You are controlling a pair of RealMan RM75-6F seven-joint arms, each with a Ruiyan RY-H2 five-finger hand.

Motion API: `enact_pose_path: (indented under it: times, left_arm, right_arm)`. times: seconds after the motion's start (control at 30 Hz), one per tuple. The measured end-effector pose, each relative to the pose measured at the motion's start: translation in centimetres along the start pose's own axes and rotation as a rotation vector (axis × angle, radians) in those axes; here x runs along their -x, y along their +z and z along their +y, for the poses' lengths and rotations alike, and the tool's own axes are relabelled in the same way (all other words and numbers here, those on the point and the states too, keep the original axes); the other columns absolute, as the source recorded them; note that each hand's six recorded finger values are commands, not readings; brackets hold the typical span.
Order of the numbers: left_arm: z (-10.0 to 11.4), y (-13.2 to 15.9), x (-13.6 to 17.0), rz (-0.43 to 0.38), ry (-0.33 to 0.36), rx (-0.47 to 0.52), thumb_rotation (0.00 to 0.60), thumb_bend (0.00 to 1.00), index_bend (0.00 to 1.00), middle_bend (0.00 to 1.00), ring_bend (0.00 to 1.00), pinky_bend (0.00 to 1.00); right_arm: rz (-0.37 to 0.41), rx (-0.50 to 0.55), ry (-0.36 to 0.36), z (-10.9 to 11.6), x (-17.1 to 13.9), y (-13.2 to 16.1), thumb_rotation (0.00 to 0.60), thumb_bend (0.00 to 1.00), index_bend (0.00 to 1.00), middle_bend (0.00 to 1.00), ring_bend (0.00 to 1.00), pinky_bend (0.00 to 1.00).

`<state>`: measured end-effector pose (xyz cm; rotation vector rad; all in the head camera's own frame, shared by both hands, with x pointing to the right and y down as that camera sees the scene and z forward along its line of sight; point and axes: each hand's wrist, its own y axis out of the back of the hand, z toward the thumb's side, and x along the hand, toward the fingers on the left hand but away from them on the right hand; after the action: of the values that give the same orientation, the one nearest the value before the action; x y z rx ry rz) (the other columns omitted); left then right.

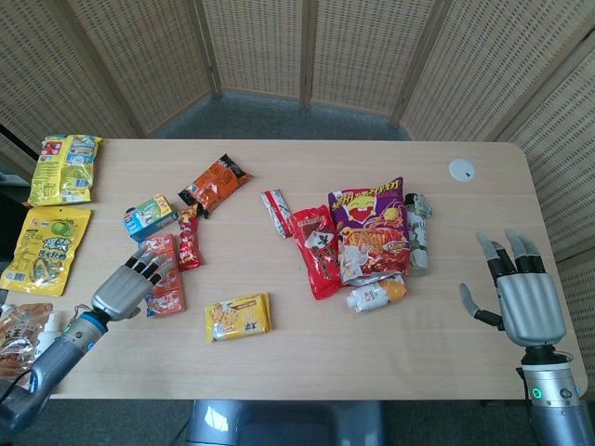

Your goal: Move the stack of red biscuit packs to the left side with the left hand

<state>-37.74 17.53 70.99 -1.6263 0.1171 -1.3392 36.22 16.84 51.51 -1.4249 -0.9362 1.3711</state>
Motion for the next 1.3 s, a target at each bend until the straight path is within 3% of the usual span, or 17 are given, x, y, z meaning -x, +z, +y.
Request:
enact_pose_path:
  times: [0.47,0.93,1.1,1.3]
  left_arm:
    - [-0.1,2.0,-3.2,-0.027,0.037,-0.043,0.600,0.22,0.00,0.00,0.00,0.00]
    - [2.6,5.5,-7.8,-0.045,0.109,-0.007,0.600,0.22,0.00,0.00,0.00,0.00]
    - [3.1,5.2,-7.4,-0.041,0.109,0.021,0.600,0.22,0.00,0.00,0.00,0.00]
    - [3.4,3.8,-4.9,-0.026,0.113,0.070,0.600,0.22,0.00,0.00,0.00,0.00]
  right_arm:
    - [-0.017,0.014,0.007,0.1,-0.5,-0.8,0.069,0.44,0.00,0.24,0.00,0.03]
    - [-0.042,0.015,0.002,0.6,-1.2,-1.7,0.071,0.44,0.00,0.24,0.00,0.03]
    - [-0.043,0.021,0.000,0.7,-1.3,-1.8,0.070,0.44,0.00,0.24,0.00,0.03]
    - [-0.031,0.037,0.009,0.2,-1.2,-1.4,0.071,0.44,0.00,0.24,0.00,0.03]
